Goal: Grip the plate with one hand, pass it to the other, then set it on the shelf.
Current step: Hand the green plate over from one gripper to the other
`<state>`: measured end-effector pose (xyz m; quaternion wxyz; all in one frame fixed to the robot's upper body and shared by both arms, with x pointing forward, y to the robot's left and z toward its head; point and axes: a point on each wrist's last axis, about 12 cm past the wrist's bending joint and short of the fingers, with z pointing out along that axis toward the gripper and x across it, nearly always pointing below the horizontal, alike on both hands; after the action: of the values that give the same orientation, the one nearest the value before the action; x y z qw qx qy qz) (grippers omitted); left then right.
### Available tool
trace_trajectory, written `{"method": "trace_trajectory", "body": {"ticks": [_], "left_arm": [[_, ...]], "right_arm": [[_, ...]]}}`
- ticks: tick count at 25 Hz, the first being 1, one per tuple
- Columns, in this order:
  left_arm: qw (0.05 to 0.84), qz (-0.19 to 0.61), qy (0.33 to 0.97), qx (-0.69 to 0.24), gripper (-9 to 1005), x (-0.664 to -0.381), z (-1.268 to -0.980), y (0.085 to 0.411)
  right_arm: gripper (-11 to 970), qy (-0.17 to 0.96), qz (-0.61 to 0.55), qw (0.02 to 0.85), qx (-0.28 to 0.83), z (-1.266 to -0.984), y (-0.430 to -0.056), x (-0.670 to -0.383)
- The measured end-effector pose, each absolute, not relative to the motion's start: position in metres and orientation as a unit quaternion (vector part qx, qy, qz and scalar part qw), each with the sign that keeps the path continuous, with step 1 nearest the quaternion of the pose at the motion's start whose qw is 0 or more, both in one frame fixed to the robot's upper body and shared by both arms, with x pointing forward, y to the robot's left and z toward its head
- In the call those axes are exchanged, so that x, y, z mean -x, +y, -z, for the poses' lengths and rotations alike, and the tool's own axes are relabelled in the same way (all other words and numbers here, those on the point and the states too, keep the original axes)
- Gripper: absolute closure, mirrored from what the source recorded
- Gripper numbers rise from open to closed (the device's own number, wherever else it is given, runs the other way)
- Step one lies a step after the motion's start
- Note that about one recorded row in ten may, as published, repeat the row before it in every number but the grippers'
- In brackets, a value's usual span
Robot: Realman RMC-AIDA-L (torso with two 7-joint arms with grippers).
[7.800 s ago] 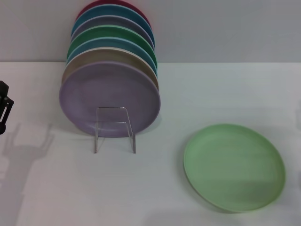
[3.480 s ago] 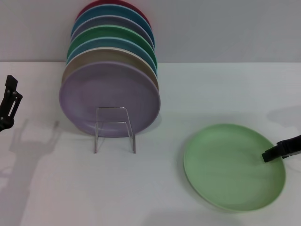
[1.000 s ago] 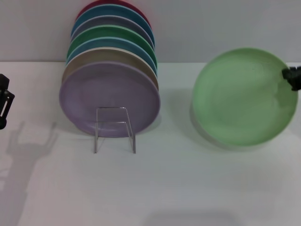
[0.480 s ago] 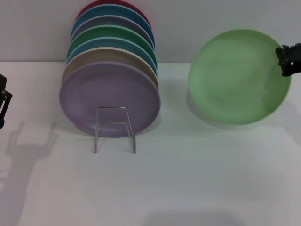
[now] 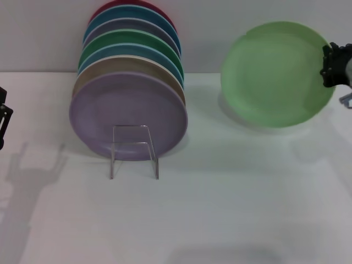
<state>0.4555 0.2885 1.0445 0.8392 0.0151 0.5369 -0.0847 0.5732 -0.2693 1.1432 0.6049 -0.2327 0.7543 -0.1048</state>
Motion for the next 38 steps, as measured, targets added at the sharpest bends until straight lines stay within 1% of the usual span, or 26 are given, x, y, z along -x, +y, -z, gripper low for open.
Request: {"method": "trace_trajectory", "body": {"ticks": [1, 2, 5, 6, 9, 11, 13, 16, 17, 21, 22, 26, 27, 31, 32, 37, 38], "left_arm": [[0.839, 0.086, 0.537, -0.014, 154, -0.455, -1.044, 0.289], [0.839, 0.086, 0.537, -0.014, 154, -0.455, -1.044, 0.289], [0.839, 0.085, 0.537, -0.014, 153, -0.454, -1.044, 0.289], [0.840, 0.085, 0.536, -0.013, 153, -0.454, -1.044, 0.289], [0.844, 0.085, 0.530, -0.012, 153, -0.452, -1.045, 0.290], [0.846, 0.084, 0.527, -0.011, 153, -0.449, -1.046, 0.290], [0.846, 0.084, 0.527, -0.010, 153, -0.449, -1.046, 0.290], [0.841, 0.089, 0.533, -0.013, 153, -0.448, -1.044, 0.287], [0.841, 0.089, 0.533, -0.013, 153, -0.448, -1.044, 0.287], [0.839, 0.111, 0.531, -0.033, 153, -0.442, -1.042, 0.280], [0.839, 0.111, 0.531, -0.033, 153, -0.442, -1.042, 0.280], [0.834, 0.140, 0.532, -0.036, 154, -0.432, -1.040, 0.270], [0.834, 0.140, 0.532, -0.036, 154, -0.432, -1.040, 0.270], [0.824, 0.167, 0.538, -0.051, 154, -0.427, -1.038, 0.259], [0.824, 0.167, 0.538, -0.051, 154, -0.427, -1.038, 0.259], [0.816, 0.181, 0.545, -0.065, 154, -0.426, -1.036, 0.255], [0.815, 0.185, 0.546, -0.068, 154, -0.425, -1.035, 0.254]], "right_arm": [[940, 0.742, 0.113, 0.620, 0.229, -1.135, -0.266, -0.570], [940, 0.742, 0.113, 0.620, 0.229, -1.135, -0.266, -0.570], [940, 0.725, 0.121, 0.641, 0.221, -1.121, -0.261, -0.563], [940, 0.712, 0.127, 0.657, 0.211, -1.112, -0.258, -0.556], [940, 0.698, 0.133, 0.675, 0.200, -1.106, -0.257, -0.548], [940, 0.678, 0.141, 0.698, 0.181, -1.098, -0.258, -0.532], [940, 0.672, 0.145, 0.704, 0.176, -1.097, -0.259, -0.527], [941, 0.650, 0.151, 0.728, 0.155, -1.086, -0.261, -0.508], [941, 0.650, 0.151, 0.728, 0.155, -1.086, -0.261, -0.508], [941, 0.628, 0.157, 0.748, 0.147, -1.069, -0.263, -0.488], [941, 0.628, 0.157, 0.748, 0.147, -1.069, -0.263, -0.488], [941, 0.617, 0.131, 0.765, 0.130, -1.060, -0.265, -0.475], [941, 0.617, 0.131, 0.765, 0.130, -1.060, -0.265, -0.475], [940, 0.604, 0.103, 0.778, 0.134, -1.051, -0.259, -0.461], [940, 0.604, 0.103, 0.778, 0.134, -1.051, -0.259, -0.461], [940, 0.599, 0.057, 0.788, 0.128, -1.042, -0.248, -0.440], [940, 0.599, 0.057, 0.788, 0.128, -1.042, -0.248, -0.440]]}}
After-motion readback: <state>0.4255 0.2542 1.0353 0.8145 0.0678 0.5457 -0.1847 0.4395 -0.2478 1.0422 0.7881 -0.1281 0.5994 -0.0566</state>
